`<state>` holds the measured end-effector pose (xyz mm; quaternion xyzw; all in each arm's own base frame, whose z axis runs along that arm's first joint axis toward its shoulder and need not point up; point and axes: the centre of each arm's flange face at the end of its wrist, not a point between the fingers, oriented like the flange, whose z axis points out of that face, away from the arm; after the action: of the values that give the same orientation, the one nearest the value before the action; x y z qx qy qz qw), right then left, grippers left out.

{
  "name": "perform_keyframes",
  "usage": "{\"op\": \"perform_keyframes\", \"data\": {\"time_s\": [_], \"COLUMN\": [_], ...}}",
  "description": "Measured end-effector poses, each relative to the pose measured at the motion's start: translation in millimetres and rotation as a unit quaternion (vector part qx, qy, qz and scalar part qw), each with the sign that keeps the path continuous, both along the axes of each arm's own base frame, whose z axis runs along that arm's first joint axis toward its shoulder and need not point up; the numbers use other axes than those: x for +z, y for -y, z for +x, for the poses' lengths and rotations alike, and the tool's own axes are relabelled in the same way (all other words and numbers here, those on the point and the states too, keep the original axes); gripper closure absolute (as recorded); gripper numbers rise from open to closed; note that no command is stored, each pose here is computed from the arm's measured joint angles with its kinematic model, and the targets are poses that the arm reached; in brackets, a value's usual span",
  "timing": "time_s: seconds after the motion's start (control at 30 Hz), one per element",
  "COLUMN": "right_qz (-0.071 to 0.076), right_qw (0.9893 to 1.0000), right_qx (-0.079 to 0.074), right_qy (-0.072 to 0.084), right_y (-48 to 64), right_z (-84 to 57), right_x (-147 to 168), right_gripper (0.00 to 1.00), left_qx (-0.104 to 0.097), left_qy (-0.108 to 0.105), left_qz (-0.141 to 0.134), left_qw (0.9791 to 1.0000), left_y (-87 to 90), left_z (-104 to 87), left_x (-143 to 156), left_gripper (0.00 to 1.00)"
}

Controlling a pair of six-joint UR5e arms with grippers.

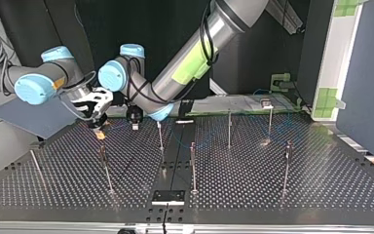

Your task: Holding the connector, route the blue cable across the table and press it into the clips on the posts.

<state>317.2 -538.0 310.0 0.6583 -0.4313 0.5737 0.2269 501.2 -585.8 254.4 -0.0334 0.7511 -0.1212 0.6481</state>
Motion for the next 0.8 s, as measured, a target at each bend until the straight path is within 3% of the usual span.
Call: {"op": "perform_keyframes", "data": {"time_s": [0.27,0.5,0.8], "right_qz": [-0.026,-0.035,-0.047], "right_qw": [0.9996,0.9992,0.9984], "right_qx": [-0.003,-0.003,0.0], "right_qy": [0.013,0.021,0.03], "right_y": [-8.1,-17.2,-29.5], "right_z": [-6.5,-10.7,-15.7], "right_x": [49.1,79.8,113.5], "right_gripper": [1.0,1.0,1.0], "left_qx": [0.005,0.011,0.035], "left_qy": [0.023,0.03,0.052], "left_qz": [-0.019,-0.024,-0.043], "left_qw": [0.9996,0.9992,0.9971], "left_y": [-4.2,-4.8,-16.2], "left_z": [-10.7,-22.9,-45.6], "left_x": [51.8,75.0,133.7], "left_gripper": [0.99,0.99,0.99]}}
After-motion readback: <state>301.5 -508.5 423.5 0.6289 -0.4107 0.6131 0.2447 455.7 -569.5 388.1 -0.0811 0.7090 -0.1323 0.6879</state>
